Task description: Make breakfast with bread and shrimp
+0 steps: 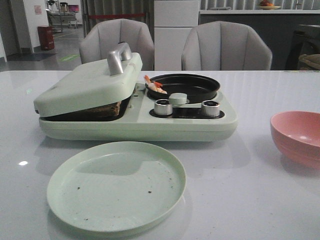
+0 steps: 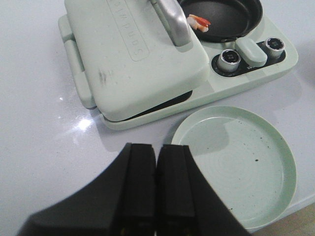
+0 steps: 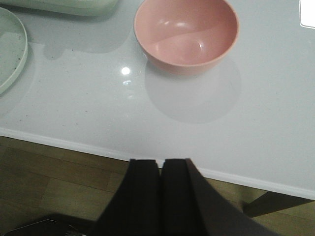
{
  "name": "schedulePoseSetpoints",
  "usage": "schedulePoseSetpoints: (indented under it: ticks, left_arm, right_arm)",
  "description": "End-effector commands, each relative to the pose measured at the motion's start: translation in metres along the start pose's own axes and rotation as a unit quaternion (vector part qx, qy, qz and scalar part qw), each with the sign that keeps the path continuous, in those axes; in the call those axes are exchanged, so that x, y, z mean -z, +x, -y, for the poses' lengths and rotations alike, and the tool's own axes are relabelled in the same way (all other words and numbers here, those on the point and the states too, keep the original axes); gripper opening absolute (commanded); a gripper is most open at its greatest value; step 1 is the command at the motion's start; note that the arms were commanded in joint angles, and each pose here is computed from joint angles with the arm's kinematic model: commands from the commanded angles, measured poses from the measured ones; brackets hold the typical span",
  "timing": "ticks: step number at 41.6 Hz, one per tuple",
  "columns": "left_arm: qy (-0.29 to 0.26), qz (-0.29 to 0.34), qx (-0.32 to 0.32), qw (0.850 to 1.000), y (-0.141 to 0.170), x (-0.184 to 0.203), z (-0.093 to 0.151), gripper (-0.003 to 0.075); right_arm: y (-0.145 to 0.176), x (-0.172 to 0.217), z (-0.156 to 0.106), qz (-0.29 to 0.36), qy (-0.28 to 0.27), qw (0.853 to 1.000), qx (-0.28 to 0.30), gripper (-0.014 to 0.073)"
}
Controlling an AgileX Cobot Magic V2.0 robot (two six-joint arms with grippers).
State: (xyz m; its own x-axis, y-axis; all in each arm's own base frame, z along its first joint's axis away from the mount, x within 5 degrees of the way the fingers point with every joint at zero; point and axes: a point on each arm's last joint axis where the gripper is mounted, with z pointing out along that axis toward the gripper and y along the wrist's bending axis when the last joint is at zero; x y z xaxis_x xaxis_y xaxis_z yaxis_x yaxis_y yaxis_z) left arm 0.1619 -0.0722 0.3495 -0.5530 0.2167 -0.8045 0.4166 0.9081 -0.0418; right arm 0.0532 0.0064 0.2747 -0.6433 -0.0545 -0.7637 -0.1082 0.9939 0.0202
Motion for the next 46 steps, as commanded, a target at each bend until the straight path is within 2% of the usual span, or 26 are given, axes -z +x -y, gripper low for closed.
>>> schedulePoseSetpoints:
  ticks: [1, 6, 8, 14, 20, 32, 37, 46]
  left_arm:
    - [0.000, 0.053, 0.008, 0.999, -0.014, 0.007, 0.000, 0.0101]
    - [-0.007, 0.059, -0.002, 0.998, -0.014, 0.006, -0.001, 0.0101]
    - [-0.034, 0.080, -0.026, 0.996, -0.013, 0.012, -0.007, 0.0101]
    - [-0.085, 0.127, -0.011, 0.988, 0.008, 0.019, -0.023, 0.0101]
    - [-0.138, 0.175, 0.010, 0.975, 0.057, 0.027, -0.034, 0.0101]
    - [-0.191, 0.293, 0.020, 0.937, 0.146, 0.029, -0.029, 0.0101]
    - [-0.203, 0.328, 0.034, 0.922, 0.168, 0.025, -0.028, 0.0101]
    - [-0.212, 0.359, 0.036, 0.908, 0.185, 0.022, -0.027, 0.0101]
  right_arm:
    - [-0.013, 0.005, -0.001, 0.046, -0.003, 0.999, 0.002, 0.0049]
    - [-0.013, 0.005, -0.001, 0.046, -0.003, 0.999, 0.002, 0.0049]
    - [-0.013, 0.005, -0.001, 0.046, -0.003, 0.999, 0.002, 0.0049]
    - [-0.013, 0.005, -0.001, 0.046, -0.003, 0.999, 0.002, 0.0049]
    - [-0.013, 0.005, -0.001, 0.046, -0.003, 0.999, 0.002, 0.0049]
    - [-0.013, 0.005, -0.001, 0.046, -0.003, 0.999, 0.002, 0.0049]
    - [-0.013, 0.005, -0.001, 0.046, -0.003, 0.999, 0.002, 0.0049]
    - [-0.013, 0.005, -0.001, 0.046, -0.003, 0.999, 0.002, 0.0049]
